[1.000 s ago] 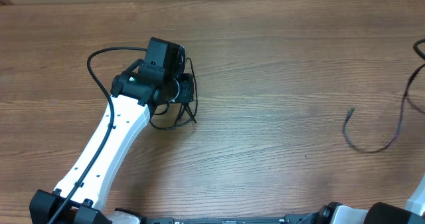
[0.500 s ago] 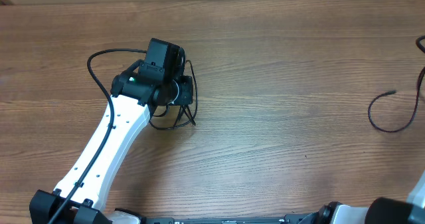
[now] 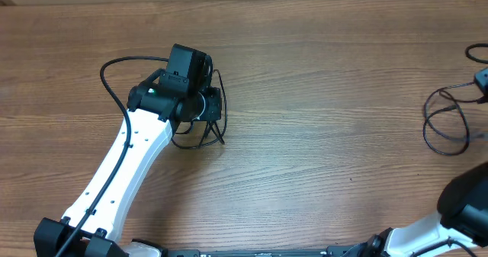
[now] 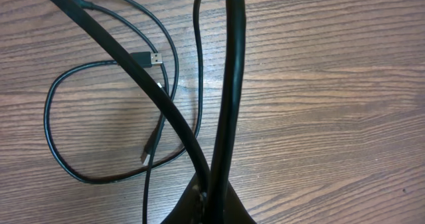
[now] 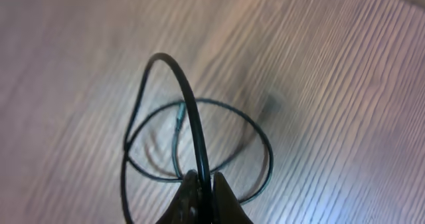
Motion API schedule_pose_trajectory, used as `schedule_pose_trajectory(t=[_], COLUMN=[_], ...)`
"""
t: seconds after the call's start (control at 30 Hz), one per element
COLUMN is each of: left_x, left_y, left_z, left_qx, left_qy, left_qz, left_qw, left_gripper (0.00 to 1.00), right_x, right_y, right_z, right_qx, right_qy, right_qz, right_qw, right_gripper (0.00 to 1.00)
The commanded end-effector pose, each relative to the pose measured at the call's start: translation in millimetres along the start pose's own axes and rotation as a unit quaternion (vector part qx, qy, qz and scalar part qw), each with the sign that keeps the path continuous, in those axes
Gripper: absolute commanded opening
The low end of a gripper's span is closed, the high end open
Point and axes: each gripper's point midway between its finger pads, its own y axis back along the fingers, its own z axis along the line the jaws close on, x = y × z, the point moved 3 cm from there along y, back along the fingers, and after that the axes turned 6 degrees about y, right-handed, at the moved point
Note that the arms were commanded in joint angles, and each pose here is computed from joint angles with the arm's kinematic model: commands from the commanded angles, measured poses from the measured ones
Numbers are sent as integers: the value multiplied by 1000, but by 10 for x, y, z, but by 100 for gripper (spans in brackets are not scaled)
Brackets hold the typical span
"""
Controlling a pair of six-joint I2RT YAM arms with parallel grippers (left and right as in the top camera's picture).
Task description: Untangle cables
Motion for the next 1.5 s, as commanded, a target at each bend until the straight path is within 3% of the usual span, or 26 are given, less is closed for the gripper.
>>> schedule_pose_trajectory(t=[0.0,0.03,0.07,0.1,0.13,0.17,0.2,0.27,0.47,0.7,0.9,0.93,1.0,1.03,1.2,1.37,1.47], left_x=[-26,-33,-50,-60,-73,-93,-118,-173,-369,-351,-166,-162,-190,-207,-188,-157,-140], left_y=[47,47,47,48,49,52,59,83,231,294,407,390,292,234,67,58,69], left_z=[-7,-11,-20,-32,-67,-112,-175,-315,-715,-897,-1181,-1163,-1015,-906,-332,105,279], left_qx=[0,1,3,6,17,31,50,93,211,255,330,322,269,232,65,-47,-77], left_qy=[-12,-13,-13,-14,-15,-17,-21,-38,-81,-100,-182,-188,-180,-171,-130,-53,7], left_qz=[-11,-13,-16,-19,-21,-24,-28,-37,-81,-83,-66,-68,-72,-74,-58,-48,-43], left_qw=[1000,1000,1000,1000,1000,999,998,994,971,958,924,925,943,955,988,996,996], left_gripper=[4,4,4,4,4,4,4,4,4,4,4,13,61,66,80,80,81], right_x=[-5,-4,-3,-1,11,21,36,82,288,503,740,776,886,937,1218,1566,1792], right_y=[-36,-39,-39,-39,-39,-38,-38,-31,95,215,365,387,461,493,644,804,915], right_z=[-55,-68,-72,-76,-81,-83,-67,24,443,608,913,964,1100,1154,1406,1565,1661], right_qx=[-1,0,0,1,2,2,-4,-36,-189,-224,-259,-263,-282,-289,-303,-308,-310], right_qy=[-6,-7,-7,-7,-6,-6,-5,-1,73,115,203,215,257,270,340,395,424], right_qz=[9,11,11,12,14,17,21,37,91,124,131,130,130,131,134,156,169], right_qw=[1000,1000,1000,1000,1000,1000,1000,999,975,960,935,932,915,909,880,851,834], right_gripper=[4,4,12,29,59,79,88,96,97,99,99,100,100,100,100,100,100])
